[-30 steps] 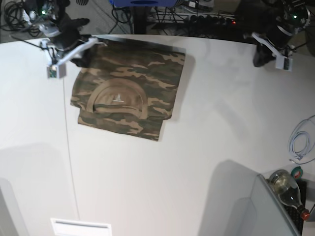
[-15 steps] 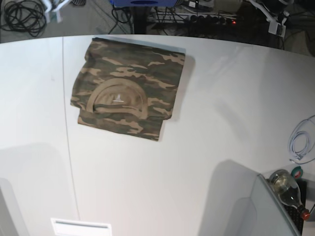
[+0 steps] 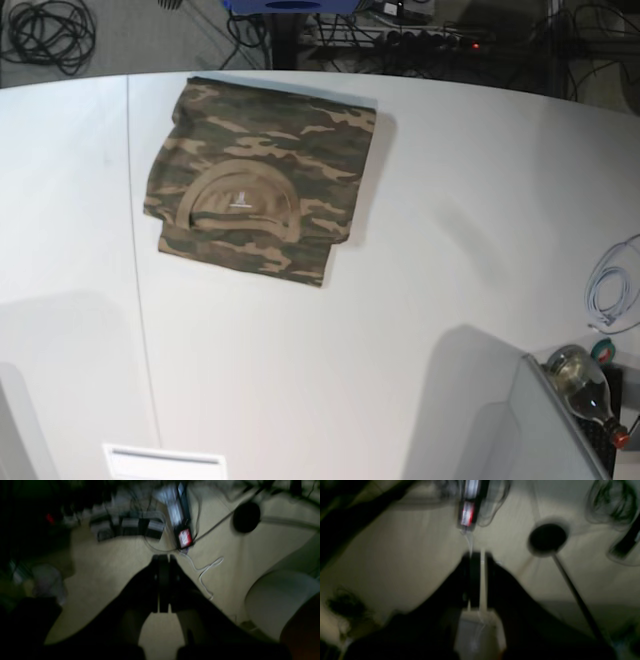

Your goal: Layout the t-shirt on the table in an organized manner, then fold the t-shirt properly

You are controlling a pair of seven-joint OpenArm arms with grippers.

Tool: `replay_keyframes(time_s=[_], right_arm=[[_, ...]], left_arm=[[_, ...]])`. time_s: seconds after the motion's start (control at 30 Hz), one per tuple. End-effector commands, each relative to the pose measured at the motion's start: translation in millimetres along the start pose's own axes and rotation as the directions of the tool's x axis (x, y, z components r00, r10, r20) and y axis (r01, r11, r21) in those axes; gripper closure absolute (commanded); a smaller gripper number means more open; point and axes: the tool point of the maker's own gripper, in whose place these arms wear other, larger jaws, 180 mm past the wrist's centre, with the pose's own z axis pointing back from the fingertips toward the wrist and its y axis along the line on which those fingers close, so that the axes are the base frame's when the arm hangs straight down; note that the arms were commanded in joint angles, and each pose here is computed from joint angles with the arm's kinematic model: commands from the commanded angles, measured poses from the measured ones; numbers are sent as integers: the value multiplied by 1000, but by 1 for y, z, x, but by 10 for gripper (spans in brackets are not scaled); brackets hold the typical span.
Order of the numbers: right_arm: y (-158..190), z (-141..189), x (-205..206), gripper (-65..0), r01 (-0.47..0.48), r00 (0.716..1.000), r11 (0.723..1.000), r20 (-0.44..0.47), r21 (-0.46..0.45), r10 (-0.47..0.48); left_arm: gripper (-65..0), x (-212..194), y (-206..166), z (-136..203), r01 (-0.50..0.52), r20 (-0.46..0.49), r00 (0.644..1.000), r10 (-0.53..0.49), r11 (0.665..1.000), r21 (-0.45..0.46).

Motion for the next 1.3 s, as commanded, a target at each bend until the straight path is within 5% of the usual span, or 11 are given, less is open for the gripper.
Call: replay_keyframes(time_s=[0.0, 0.3, 0.4, 0.6, 1.27], right_arm=[[-2, -8, -13, -27, -11, 1000, 1000, -22, -6, 11], [-122, -82, -28, -33, -165, 986, 961, -20, -222, 164], [-137, -81, 2, -35, -176, 973, 951, 101, -253, 207], [-172, -74, 13, -36, -187, 963, 933, 132, -306, 236], [-168, -79, 46, -36, -169, 955, 936, 185, -309, 233]], left_arm=[[0, 2, 9, -3, -5, 10, 1000, 5, 1000, 16], [0, -22, -2, -53, 6, -183, 983, 18, 992, 129], [0, 1, -17, -71, 68, -142, 989, -43, 983, 172], [0, 32, -42, -90, 97, -87, 993, -80, 971, 219], [0, 35, -11, -82, 120, -96, 991, -97, 957, 264]])
